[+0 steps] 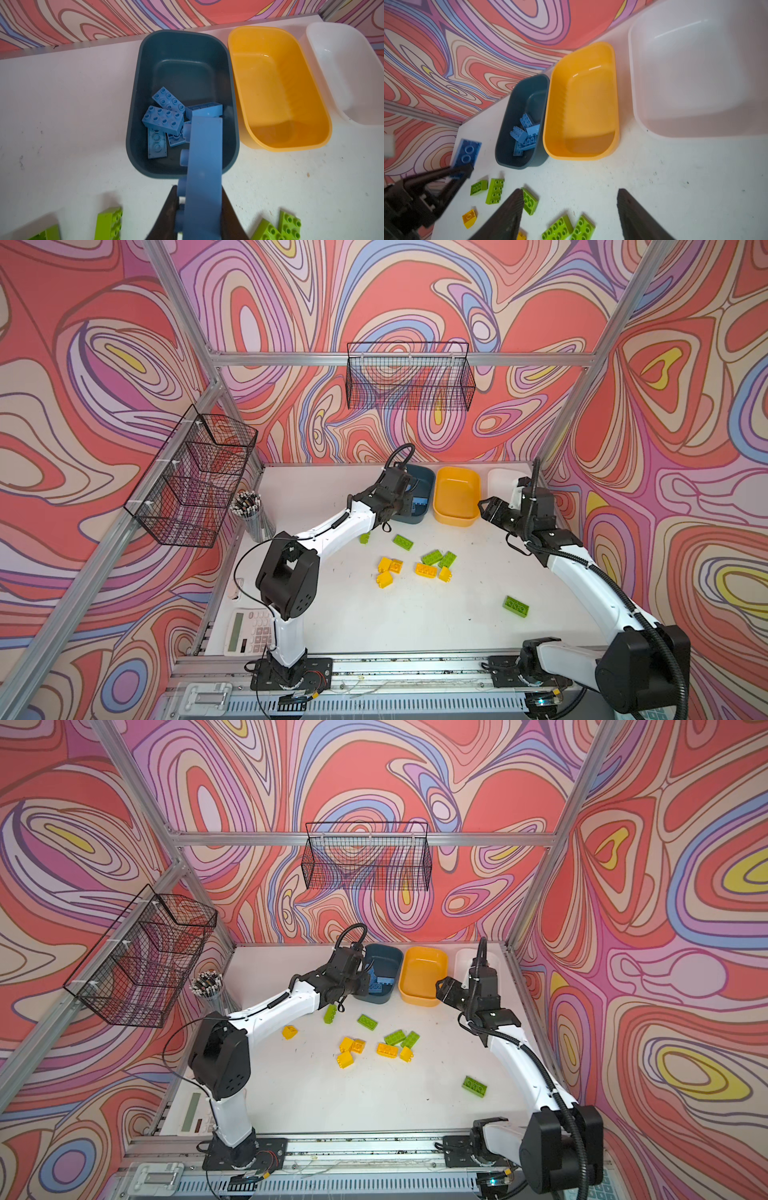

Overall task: Sort the legos into containers by color
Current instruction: 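Carry the blue brick with the left gripper into the teal bin and release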

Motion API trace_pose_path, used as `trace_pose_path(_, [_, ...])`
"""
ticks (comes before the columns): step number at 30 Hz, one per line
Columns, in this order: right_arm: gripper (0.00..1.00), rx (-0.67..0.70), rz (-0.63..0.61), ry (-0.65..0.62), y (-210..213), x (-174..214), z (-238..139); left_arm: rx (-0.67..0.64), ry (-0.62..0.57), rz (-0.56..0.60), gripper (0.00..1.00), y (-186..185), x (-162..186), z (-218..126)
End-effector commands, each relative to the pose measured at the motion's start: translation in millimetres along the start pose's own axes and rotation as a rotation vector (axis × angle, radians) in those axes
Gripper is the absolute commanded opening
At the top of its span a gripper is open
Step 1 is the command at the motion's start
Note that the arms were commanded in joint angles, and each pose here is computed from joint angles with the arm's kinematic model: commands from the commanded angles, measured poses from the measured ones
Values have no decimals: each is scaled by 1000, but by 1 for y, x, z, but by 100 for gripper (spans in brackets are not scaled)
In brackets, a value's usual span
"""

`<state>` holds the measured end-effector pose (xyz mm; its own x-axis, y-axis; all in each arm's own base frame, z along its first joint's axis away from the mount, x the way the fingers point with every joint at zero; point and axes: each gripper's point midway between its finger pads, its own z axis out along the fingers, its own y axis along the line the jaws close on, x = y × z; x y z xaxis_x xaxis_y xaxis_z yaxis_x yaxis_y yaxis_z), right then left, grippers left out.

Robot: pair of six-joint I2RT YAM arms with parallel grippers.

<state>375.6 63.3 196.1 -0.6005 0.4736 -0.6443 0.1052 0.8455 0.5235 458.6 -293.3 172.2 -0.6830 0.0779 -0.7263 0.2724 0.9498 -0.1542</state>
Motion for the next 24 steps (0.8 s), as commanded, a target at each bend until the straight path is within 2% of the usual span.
trace_pose_path(1, [75,-43,-15,17,4,14,4,13,98,36,23,2,12,21])
trace_pose_path(7, [75,-23,-46,54,-7,34,3,9,137,49,29,0,5,51])
trace_pose_path(9, [75,-20,-54,60,-8,38,2,16,142,45,35,-1,2,56])
trace_pose_path(12, [75,-16,-62,62,-8,41,0,29,133,49,54,-5,-4,57])
trace_pose_path(14, [75,1,-79,64,-8,44,0,32,124,53,60,-6,-9,55])
trace_pose_path(20, [74,81,-155,87,-5,62,-1,38,73,64,67,-7,-30,24])
trace_pose_path(24, [74,114,-169,96,-7,69,-8,55,12,68,69,-8,-49,-21])
